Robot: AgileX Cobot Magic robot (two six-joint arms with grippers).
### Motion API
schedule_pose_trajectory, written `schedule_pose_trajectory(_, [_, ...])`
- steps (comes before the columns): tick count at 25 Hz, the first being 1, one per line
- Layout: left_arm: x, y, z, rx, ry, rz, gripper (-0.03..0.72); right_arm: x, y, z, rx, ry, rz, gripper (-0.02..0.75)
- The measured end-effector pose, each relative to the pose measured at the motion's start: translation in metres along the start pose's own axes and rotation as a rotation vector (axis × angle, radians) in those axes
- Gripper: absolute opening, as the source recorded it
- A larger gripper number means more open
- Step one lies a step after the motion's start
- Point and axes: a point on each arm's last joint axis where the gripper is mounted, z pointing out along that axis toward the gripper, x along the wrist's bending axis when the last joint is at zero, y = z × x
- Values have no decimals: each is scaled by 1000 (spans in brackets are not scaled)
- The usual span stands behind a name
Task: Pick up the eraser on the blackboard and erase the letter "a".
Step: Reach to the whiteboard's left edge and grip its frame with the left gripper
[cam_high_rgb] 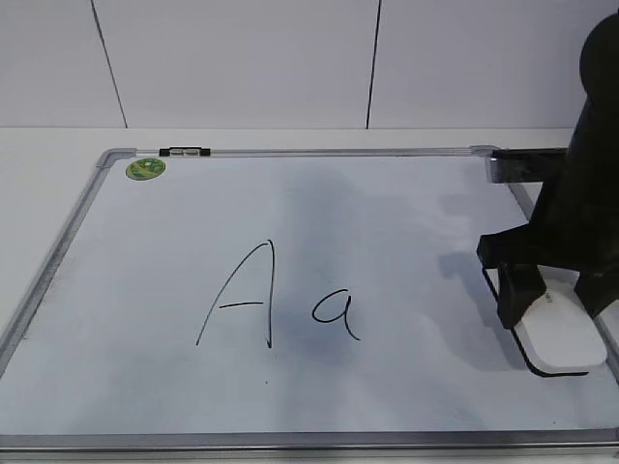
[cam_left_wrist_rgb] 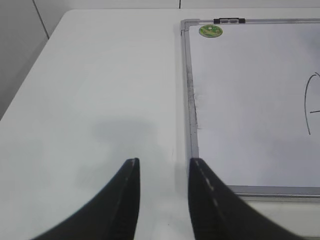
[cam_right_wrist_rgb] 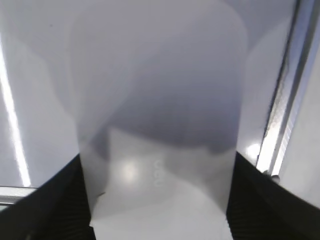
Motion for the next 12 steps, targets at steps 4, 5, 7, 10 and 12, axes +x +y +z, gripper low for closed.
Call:
schedule_pose_trajectory(4, [0,3,-1,-31,0,0,236,11,-3,0,3,1,-40,540])
schedule_pose_trajectory(5, [-1,7,-2,-55,-6,-3,236,13,-3,0,3,3,-47,540])
schedule_pose_trajectory(7, [-3,15,-3,-89,-31,-18,236,16,-4,0,4,4,-61,540])
schedule_pose_trajectory(10, [-6,31,4,-50,-64,-42,236,19,-5,1,5,5,-69,540])
schedule_pose_trajectory(12, [-7,44,15,5,-76,-57,236,20,-5,1,6,10,-70,540])
